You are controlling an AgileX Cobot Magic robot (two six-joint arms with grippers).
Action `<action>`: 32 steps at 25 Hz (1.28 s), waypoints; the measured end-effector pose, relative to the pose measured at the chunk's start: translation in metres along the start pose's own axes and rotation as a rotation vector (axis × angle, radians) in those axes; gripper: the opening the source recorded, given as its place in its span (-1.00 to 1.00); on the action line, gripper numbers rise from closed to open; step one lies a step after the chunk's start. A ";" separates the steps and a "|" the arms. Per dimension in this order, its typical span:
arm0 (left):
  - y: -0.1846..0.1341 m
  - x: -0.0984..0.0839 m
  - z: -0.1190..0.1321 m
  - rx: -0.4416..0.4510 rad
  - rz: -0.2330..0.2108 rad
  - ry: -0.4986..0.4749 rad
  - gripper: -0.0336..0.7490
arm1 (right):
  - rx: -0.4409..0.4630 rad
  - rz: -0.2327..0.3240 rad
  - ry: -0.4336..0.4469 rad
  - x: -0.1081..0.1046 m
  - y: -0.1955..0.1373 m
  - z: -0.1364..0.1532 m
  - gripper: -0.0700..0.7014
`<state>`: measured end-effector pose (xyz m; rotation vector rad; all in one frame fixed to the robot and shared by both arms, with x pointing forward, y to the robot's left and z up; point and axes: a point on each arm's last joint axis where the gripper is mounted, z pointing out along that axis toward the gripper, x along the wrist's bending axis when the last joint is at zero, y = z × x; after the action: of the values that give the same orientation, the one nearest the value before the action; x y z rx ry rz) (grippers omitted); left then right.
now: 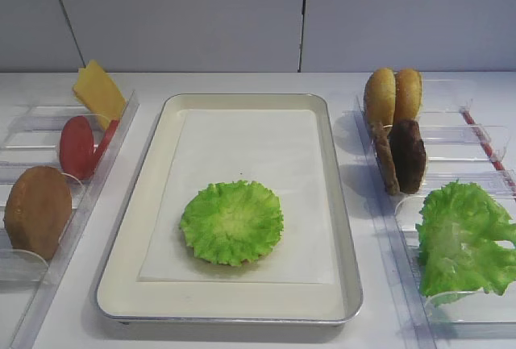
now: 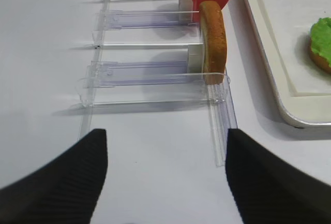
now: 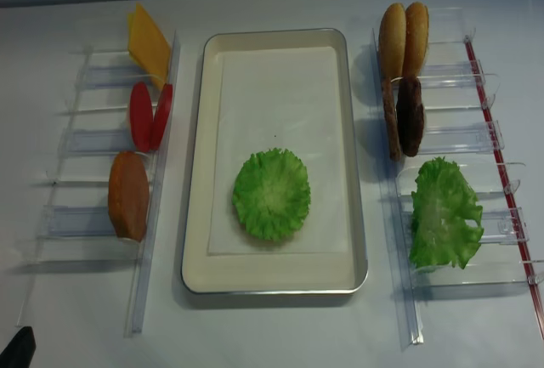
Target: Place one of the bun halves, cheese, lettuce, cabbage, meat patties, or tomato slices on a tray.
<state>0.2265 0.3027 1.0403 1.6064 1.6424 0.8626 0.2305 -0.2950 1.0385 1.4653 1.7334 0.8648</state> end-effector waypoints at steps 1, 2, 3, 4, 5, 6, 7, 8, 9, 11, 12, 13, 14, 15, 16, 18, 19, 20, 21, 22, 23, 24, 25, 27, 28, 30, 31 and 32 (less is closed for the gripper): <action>0.000 0.000 0.000 0.000 0.000 0.000 0.29 | 0.000 0.000 0.000 0.000 0.000 0.000 0.94; 0.000 0.000 0.000 0.000 0.000 0.000 0.29 | 0.000 0.000 0.000 0.000 0.000 0.000 0.94; 0.000 0.000 0.000 0.000 0.000 0.000 0.29 | 0.000 0.000 0.000 0.000 0.000 0.000 0.94; 0.000 0.000 0.000 0.000 0.000 0.000 0.29 | 0.000 0.000 0.000 0.000 0.000 0.000 0.94; 0.000 0.000 0.000 0.000 0.000 0.000 0.29 | 0.000 0.000 0.000 0.000 0.000 0.000 0.94; 0.000 0.000 0.000 0.000 0.000 0.000 0.29 | 0.000 0.000 0.000 0.000 0.000 0.000 0.94; 0.000 0.000 0.000 0.000 0.000 0.000 0.29 | 0.000 0.000 0.000 0.000 0.000 0.000 0.94; 0.000 0.000 0.000 0.000 0.000 0.000 0.29 | 0.000 0.000 0.000 0.000 0.000 0.000 0.94; 0.000 0.000 0.000 0.000 0.000 0.000 0.29 | 0.000 0.000 0.000 0.000 0.000 0.000 0.94; 0.000 0.000 0.000 0.000 0.000 0.000 0.29 | 0.000 0.000 0.000 0.000 0.000 0.000 0.94; 0.000 0.000 0.000 0.000 0.000 0.000 0.29 | 0.000 0.000 0.000 0.000 0.000 0.000 0.94; 0.000 0.000 0.000 0.000 0.000 0.000 0.29 | 0.000 0.000 0.000 0.000 0.000 0.000 0.94; 0.000 0.000 0.000 0.000 0.000 0.000 0.29 | 0.000 0.000 0.000 0.000 0.000 0.000 0.94; 0.000 0.000 0.000 0.000 0.000 0.000 0.29 | 0.000 0.000 0.000 0.000 0.000 0.000 0.94; 0.000 0.000 0.000 0.000 0.000 0.000 0.29 | 0.000 0.000 0.000 0.000 0.000 0.000 0.94; 0.000 0.000 0.000 0.000 0.000 0.000 0.29 | 0.000 0.000 0.000 0.000 0.000 0.000 0.94; 0.000 0.000 0.000 0.000 0.000 0.000 0.29 | 0.000 0.000 0.000 0.000 0.000 0.000 0.94; 0.000 0.000 0.000 0.000 0.000 0.000 0.29 | 0.000 0.000 0.000 0.000 0.000 0.000 0.94; 0.000 0.000 0.000 0.000 0.000 0.000 0.29 | 0.000 0.000 0.000 0.000 0.000 0.000 0.94; 0.000 0.000 0.000 0.000 0.000 0.000 0.29 | 0.000 0.000 0.000 0.000 0.000 0.000 0.94; 0.000 0.000 0.000 0.000 0.000 0.000 0.29 | 0.000 0.000 0.000 0.000 0.000 0.000 0.94; 0.000 0.000 0.000 0.000 0.000 0.000 0.29 | 0.000 0.000 0.000 0.000 0.000 0.000 0.94; 0.000 0.000 0.000 0.000 0.000 0.000 0.29 | 0.000 0.000 0.000 0.000 0.000 0.000 0.94; 0.000 0.000 0.000 0.000 0.000 0.000 0.29 | 0.000 0.000 0.000 0.000 0.000 0.000 0.94; 0.000 0.000 0.000 0.000 0.000 0.000 0.29 | 0.000 0.000 0.000 0.000 0.000 0.000 0.94; 0.000 0.000 0.000 0.000 0.000 0.000 0.29 | 0.000 0.000 0.000 0.000 0.000 0.000 0.94; 0.000 0.000 0.000 0.000 0.000 0.000 0.29 | 0.000 0.000 0.000 0.000 0.000 0.000 0.94; 0.000 0.000 0.000 0.000 0.000 0.000 0.29 | 0.000 0.000 0.000 0.000 0.000 0.000 0.94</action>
<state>0.2265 0.3027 1.0403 1.6064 1.6424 0.8626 0.2305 -0.2950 1.0385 1.4653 1.7334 0.8648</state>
